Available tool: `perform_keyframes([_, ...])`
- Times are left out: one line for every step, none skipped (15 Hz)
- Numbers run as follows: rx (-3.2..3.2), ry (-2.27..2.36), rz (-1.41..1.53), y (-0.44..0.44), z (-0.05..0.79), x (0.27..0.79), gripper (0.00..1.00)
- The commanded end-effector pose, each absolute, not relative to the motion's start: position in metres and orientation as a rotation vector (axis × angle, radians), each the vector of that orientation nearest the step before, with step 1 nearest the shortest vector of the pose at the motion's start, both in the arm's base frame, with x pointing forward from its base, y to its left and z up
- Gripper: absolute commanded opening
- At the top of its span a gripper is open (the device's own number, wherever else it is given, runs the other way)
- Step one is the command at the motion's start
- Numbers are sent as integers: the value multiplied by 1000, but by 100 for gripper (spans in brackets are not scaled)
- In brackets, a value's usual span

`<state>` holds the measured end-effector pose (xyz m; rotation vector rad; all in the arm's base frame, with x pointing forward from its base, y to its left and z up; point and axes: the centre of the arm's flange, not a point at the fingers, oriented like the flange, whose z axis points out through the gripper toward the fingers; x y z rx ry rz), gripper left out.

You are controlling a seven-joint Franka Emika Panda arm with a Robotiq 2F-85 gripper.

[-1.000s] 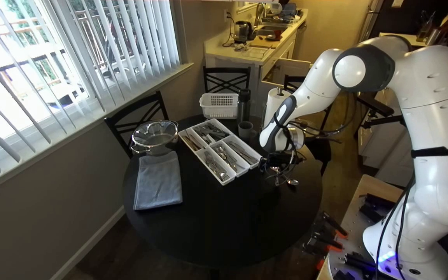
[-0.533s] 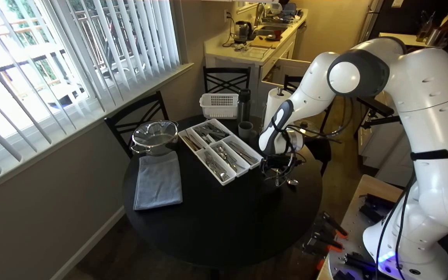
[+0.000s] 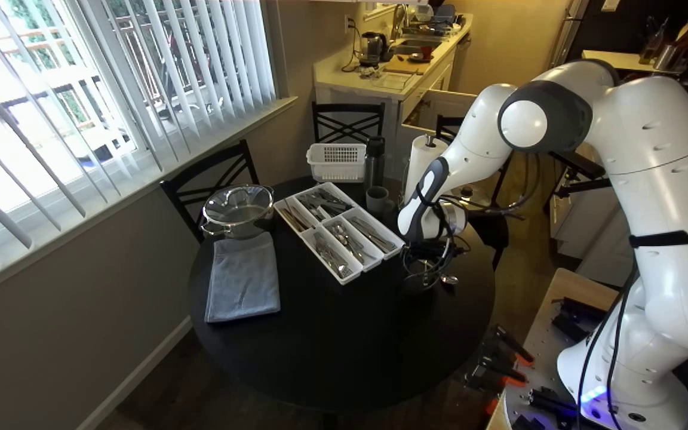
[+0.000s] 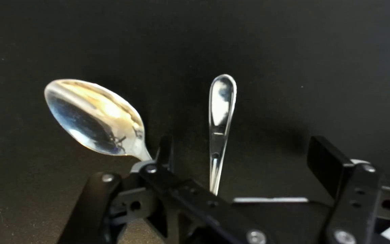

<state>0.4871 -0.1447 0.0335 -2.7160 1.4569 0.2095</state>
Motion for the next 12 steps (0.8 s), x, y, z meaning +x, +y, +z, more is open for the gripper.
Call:
perform_keyframes([-2734,1459,169,-143,24,483,100])
perform_keyframes([-2747,1445,156,-143,22,481,76])
perform_keyframes([-2755,1440,144,-143,21,480,73])
perform_keyframes([-2758,1439,130,-142,21,481,67])
perform_keyframes([-2760,1436,121,-142,22,481,61])
perform_keyframes([-2762,1435,113,-143,23,481,54])
perform_keyframes([-2763,1433,108,-143,24,482,48])
perform_keyframes([-2764,1432,102,-143,24,482,41])
perform_keyframes([-2766,1431,98,-143,25,482,35])
perform_keyframes([-2767,1430,94,-142,25,483,29])
perform_keyframes([-2767,1429,92,-142,25,483,22])
perform_keyframes([-2766,1433,91,-143,25,482,16])
